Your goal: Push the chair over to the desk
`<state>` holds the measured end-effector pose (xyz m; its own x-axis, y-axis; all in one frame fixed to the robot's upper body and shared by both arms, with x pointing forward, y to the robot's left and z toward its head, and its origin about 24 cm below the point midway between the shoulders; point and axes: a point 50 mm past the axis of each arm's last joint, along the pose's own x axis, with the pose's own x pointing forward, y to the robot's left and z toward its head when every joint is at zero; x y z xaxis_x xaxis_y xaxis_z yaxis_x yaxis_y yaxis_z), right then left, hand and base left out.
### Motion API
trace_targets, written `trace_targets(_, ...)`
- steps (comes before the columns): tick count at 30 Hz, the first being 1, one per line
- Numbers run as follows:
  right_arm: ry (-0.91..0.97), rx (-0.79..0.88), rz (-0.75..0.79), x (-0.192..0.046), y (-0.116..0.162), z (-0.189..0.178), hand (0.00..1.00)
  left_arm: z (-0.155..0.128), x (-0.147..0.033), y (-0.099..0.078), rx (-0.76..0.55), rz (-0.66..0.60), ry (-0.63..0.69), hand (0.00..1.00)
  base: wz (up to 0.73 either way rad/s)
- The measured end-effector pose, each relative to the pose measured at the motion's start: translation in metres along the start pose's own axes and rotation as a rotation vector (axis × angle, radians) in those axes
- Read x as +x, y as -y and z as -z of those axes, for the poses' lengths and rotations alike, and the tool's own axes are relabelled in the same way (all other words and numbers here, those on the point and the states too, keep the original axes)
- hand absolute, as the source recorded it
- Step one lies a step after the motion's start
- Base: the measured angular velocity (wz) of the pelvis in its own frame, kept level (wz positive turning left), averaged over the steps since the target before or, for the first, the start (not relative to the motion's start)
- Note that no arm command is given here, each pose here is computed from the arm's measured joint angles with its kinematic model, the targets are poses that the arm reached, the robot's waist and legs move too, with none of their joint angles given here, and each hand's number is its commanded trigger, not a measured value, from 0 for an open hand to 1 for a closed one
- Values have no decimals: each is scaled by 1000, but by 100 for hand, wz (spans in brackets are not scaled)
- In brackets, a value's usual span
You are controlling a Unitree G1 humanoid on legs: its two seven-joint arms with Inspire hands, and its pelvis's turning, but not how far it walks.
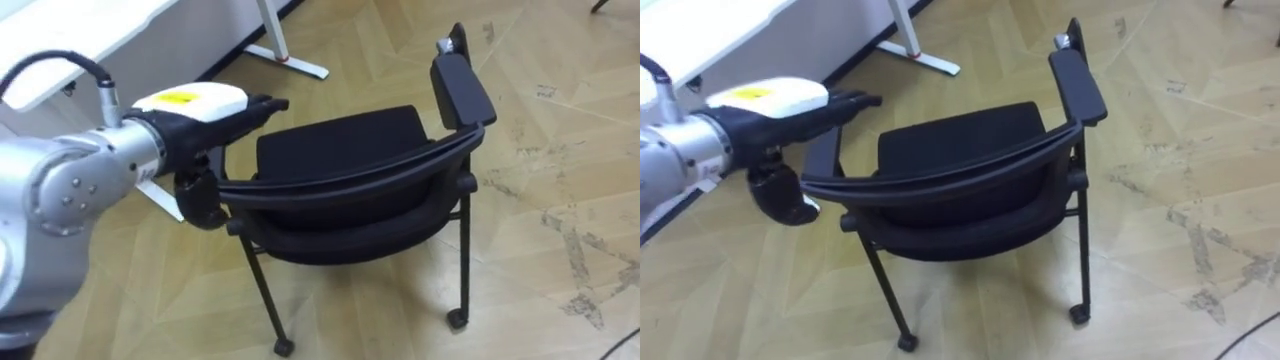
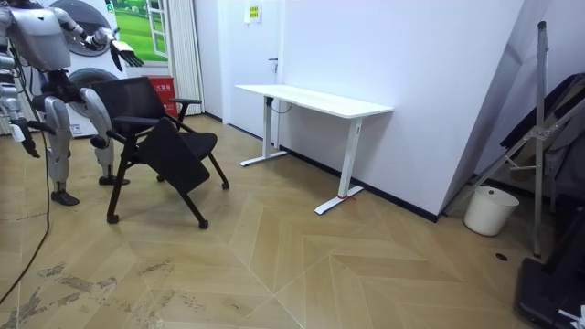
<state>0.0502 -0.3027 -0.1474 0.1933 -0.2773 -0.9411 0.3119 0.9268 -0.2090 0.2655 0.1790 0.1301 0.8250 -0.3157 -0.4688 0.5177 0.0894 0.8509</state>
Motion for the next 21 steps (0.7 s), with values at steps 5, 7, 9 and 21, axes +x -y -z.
trace_targets(5,48,-25,-15,1,-10,-13,0,21,22,27,-116,0,-67,0,-10)
trace_targets(7,65,-43,-27,2,-17,-18,0,25,31,32,-140,-37,-73,0,-11)
trace_targets(9,85,-65,-35,2,-25,-21,0,27,42,34,-168,-79,-75,0,0)
trace_targets(21,152,-69,-53,1,-39,-32,0,35,65,48,-261,-194,-109,0,0)
